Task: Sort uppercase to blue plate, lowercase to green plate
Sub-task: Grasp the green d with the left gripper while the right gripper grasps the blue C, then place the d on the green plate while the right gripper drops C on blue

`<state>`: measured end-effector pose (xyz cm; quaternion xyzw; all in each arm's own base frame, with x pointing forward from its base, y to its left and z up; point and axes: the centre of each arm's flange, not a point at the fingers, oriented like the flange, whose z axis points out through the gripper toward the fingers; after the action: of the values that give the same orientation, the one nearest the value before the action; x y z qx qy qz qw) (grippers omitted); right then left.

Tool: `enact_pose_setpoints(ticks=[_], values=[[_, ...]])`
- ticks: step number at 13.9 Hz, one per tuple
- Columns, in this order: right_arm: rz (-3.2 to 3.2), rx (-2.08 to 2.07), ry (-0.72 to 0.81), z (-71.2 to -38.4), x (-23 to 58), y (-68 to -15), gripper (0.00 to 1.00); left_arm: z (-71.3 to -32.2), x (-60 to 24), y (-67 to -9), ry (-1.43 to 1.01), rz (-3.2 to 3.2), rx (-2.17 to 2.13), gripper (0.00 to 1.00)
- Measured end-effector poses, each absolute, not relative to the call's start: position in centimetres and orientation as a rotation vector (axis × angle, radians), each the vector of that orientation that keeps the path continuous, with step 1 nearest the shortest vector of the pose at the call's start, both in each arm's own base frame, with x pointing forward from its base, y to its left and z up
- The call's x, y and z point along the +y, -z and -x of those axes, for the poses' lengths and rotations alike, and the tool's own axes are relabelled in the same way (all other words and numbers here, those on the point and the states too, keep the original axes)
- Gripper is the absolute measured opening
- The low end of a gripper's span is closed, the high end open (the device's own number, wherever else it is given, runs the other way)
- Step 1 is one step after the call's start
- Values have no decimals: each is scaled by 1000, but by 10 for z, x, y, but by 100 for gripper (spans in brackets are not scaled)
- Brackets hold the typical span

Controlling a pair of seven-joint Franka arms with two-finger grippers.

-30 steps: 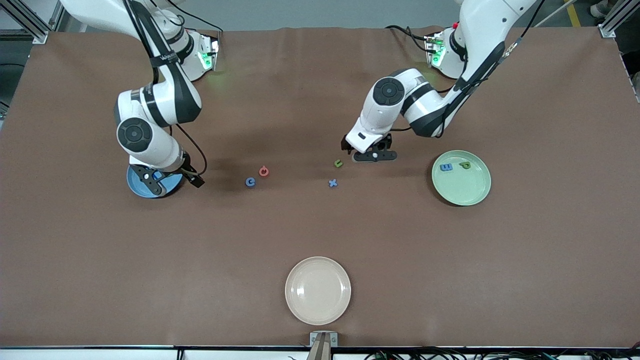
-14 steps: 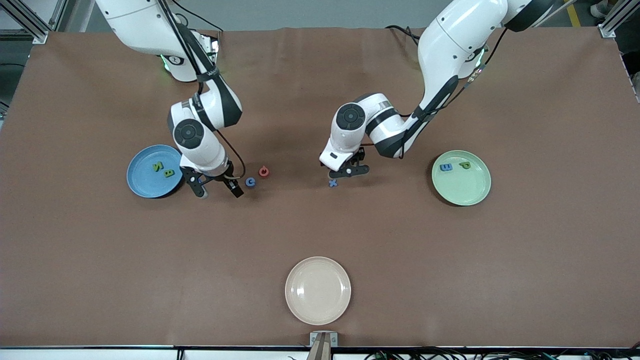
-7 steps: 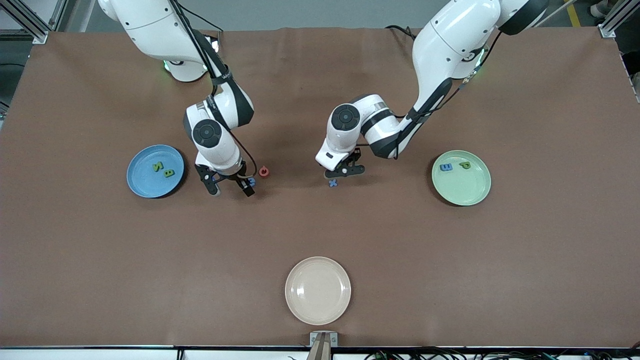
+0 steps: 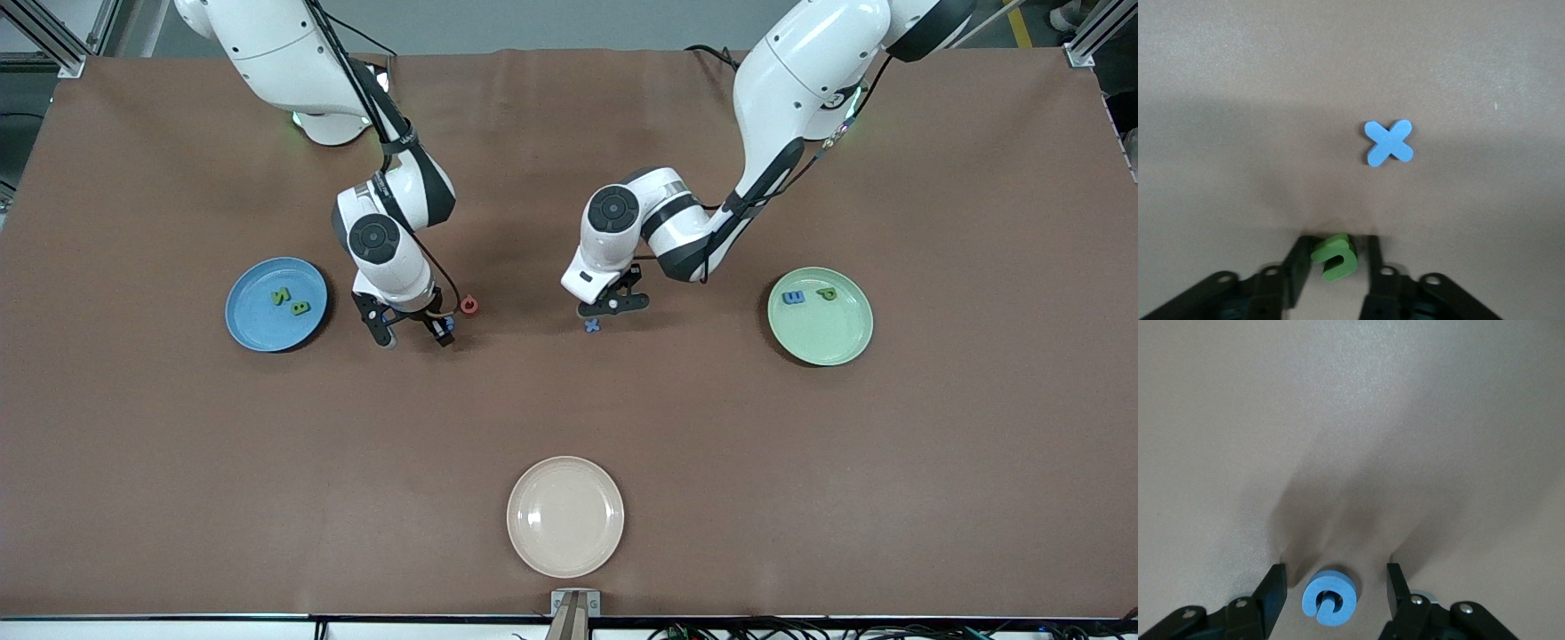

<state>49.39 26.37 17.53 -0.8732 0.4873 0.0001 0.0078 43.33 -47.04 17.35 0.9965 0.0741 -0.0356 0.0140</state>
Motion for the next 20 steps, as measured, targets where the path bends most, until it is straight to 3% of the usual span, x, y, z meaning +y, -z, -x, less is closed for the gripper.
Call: enact_pose_setpoints(ticks=[2, 9, 12, 16, 20], values=[[2723, 1530, -6, -494, 266, -173, 69, -433, -470, -174, 114, -3109, 230, 30], [2698, 1552, -17, -496, 271, -173, 66, -444, -453, -176, 109, -3126, 233, 30], [2694, 1551, -16, -498, 273, -177, 34, -466, -413, -196, 81, -3155, 177, 30], [2739, 1507, -36, -499, 272, -177, 35, -480, -354, -231, 38, -3191, 96, 30], [2999, 1246, -294, -512, 216, -188, 35, -489, -283, -237, 81, -3208, 76, 30]])
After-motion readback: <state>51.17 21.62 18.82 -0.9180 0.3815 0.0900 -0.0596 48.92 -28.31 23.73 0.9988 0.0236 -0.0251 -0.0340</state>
